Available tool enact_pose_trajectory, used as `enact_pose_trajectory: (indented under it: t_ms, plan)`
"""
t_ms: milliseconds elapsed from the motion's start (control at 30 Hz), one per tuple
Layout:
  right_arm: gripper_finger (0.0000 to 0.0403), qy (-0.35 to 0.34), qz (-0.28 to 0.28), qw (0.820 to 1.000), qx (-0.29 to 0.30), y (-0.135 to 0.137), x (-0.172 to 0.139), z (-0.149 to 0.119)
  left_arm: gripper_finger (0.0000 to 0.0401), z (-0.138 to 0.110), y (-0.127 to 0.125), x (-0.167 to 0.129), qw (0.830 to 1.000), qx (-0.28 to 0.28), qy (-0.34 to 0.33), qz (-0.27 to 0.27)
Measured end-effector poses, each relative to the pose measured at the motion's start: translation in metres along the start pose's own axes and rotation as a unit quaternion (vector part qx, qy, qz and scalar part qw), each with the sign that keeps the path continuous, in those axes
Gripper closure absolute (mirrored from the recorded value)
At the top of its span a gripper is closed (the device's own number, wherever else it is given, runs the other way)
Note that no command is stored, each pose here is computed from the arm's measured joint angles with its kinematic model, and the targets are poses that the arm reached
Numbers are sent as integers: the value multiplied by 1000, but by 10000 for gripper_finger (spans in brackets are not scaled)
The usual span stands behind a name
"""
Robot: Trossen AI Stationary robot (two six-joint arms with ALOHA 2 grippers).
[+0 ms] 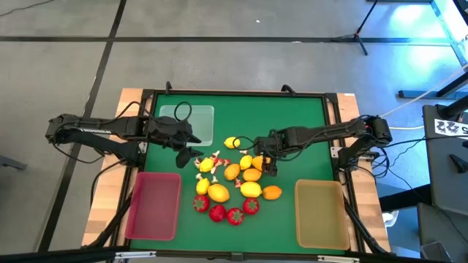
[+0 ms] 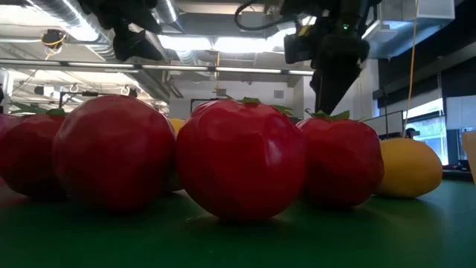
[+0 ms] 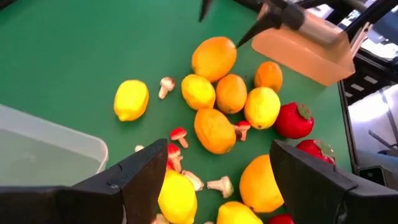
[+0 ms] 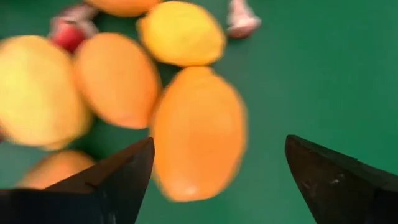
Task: Sort produce into baskets
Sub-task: Put the lemon into the orange bin
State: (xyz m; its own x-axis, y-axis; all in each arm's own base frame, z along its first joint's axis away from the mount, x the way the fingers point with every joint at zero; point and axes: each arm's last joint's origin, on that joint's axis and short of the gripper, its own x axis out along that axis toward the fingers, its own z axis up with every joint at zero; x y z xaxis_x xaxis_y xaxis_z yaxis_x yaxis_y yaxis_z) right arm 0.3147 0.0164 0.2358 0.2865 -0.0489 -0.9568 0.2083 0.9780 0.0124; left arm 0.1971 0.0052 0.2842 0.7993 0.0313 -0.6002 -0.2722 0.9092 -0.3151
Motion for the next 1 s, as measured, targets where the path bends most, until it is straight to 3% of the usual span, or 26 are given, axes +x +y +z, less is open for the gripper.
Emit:
enact_pose_trajectory:
  t_ms: [67, 233, 600, 1000]
  plan:
    - [45, 3, 25, 1000, 4, 2, 0, 0, 123, -1, 1, 0, 1000, -5, 5, 2]
    - [45, 8, 28, 999, -13, 2, 3, 1, 123, -2, 1, 0, 1000, -5, 11, 5]
    - [45, 74, 7, 996, -46, 3, 47, 3, 123, -2, 1, 0, 1000, -4, 10, 4]
    - [45, 38, 30, 998, -45, -3, 56, 10, 123, -2, 1, 0, 1000, -3, 10, 4]
